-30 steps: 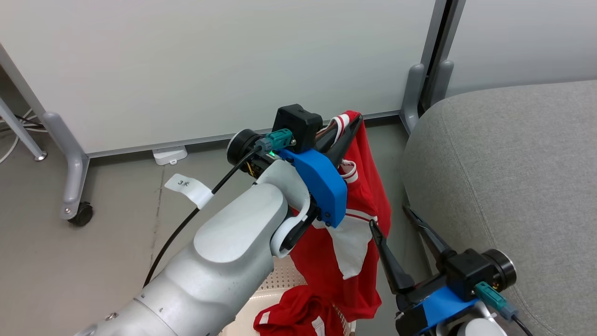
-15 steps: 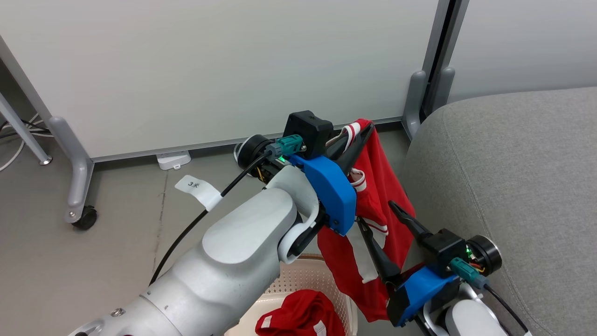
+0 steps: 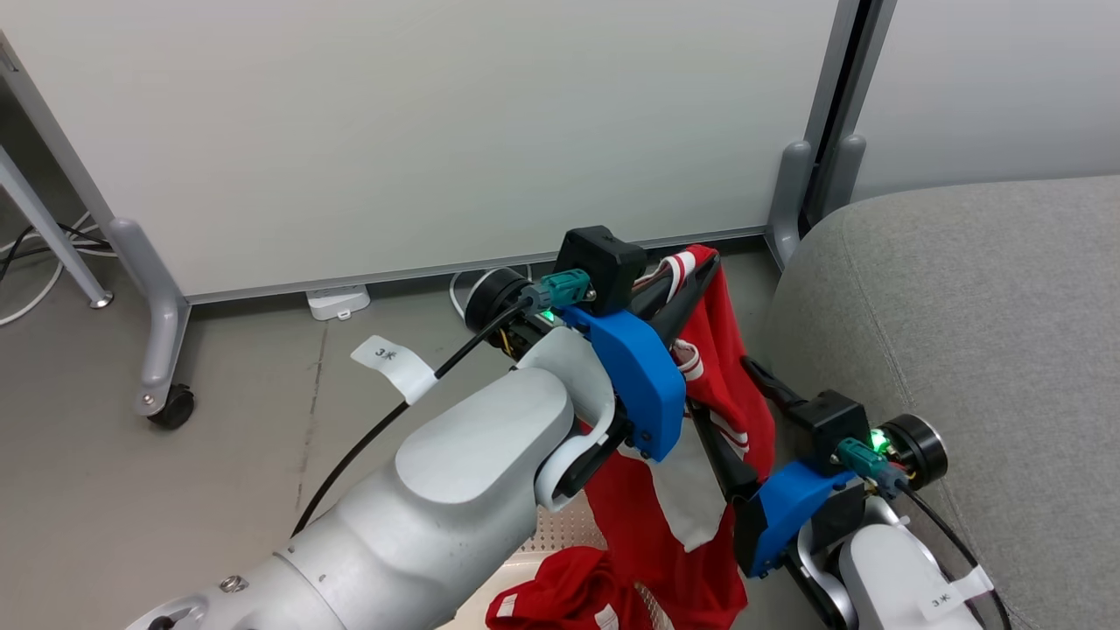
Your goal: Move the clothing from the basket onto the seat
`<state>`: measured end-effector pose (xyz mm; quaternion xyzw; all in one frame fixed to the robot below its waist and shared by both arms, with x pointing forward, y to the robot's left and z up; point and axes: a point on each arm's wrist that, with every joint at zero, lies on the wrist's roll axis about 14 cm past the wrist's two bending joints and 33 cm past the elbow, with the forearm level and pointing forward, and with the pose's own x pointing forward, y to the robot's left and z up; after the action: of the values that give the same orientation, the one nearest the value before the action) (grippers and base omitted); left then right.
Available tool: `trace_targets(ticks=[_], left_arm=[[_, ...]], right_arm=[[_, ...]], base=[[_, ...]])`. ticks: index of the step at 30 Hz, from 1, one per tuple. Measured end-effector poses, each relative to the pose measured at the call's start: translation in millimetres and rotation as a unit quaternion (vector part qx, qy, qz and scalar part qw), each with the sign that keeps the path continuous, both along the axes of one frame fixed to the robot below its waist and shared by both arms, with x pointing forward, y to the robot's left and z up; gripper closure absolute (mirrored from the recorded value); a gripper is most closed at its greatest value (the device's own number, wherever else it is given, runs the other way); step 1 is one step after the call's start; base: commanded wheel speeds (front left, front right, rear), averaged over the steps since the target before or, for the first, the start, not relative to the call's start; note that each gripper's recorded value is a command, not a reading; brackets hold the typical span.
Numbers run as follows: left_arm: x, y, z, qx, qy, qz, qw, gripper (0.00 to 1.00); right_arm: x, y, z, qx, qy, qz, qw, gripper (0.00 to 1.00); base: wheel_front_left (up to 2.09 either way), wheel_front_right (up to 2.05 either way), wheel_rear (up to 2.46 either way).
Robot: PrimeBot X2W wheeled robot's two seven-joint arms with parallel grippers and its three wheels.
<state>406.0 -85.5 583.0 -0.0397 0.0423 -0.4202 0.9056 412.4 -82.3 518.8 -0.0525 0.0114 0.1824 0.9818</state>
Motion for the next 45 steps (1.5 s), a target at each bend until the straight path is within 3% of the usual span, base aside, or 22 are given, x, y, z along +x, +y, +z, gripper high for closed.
trace_targets(ticks=[7, 8, 10, 25, 26, 28, 29, 30, 45], left_arm=[[-2.6, -2.4, -1.4, 0.001, 0.002, -0.005, 1.000, 1.00], [-2.7, -2.6, -1.6, 0.001, 0.002, -0.005, 1.000, 1.00], [-2.4, -3.0, -1.2, 0.001, 0.003, -0.006, 1.000, 1.00], [0.7, -2.2, -4.5, 0.001, 0.007, -0.001, 1.000, 1.00], [1.6, -1.4, -4.9, 0.001, 0.007, 0.003, 1.000, 0.91], [2.2, -0.9, -5.7, 0.000, 0.009, 0.005, 1.000, 0.30], [2.3, -0.9, -6.0, 0.000, 0.009, 0.005, 1.000, 0.11], [2.2, -1.1, -5.8, -0.002, 0.009, 0.005, 1.000, 0.00], [-6.3, 21.4, -37.8, -0.043, 0.031, 0.026, 0.998, 0.00]], right_arm=[[1.7, 9.2, -17.1, 0.007, 0.040, 0.013, 0.999, 0.00], [2.2, 10.4, -18.4, 0.011, 0.044, 0.014, 0.999, 0.22], [4.0, 11.2, -19.3, 0.014, 0.046, 0.015, 0.999, 1.00], [8.8, 6.8, -19.3, 0.041, 0.040, 0.007, 0.998, 1.00], [9.4, 6.1, -18.5, 0.042, 0.039, 0.006, 0.998, 1.00], [11.0, 4.6, -15.3, 0.044, 0.033, 0.004, 0.998, 1.00], [11.4, 3.7, -14.6, 0.044, 0.032, 0.003, 0.998, 1.00], [11.4, 2.9, -14.5, 0.045, 0.032, 0.001, 0.998, 1.00], [11.3, -7.5, -12.1, 0.059, 0.023, -0.014, 0.998, 1.00]], base=[[0.00, 0.00, 0.00], [0.00, 0.00, 0.00], [0.00, 0.00, 0.00], [0.00, 0.00, 0.00], [0.00, 0.00, 0.00], [0.00, 0.00, 0.00], [0.00, 0.00, 0.00], [0.00, 0.00, 0.00], [0.00, 0.00, 0.00]])
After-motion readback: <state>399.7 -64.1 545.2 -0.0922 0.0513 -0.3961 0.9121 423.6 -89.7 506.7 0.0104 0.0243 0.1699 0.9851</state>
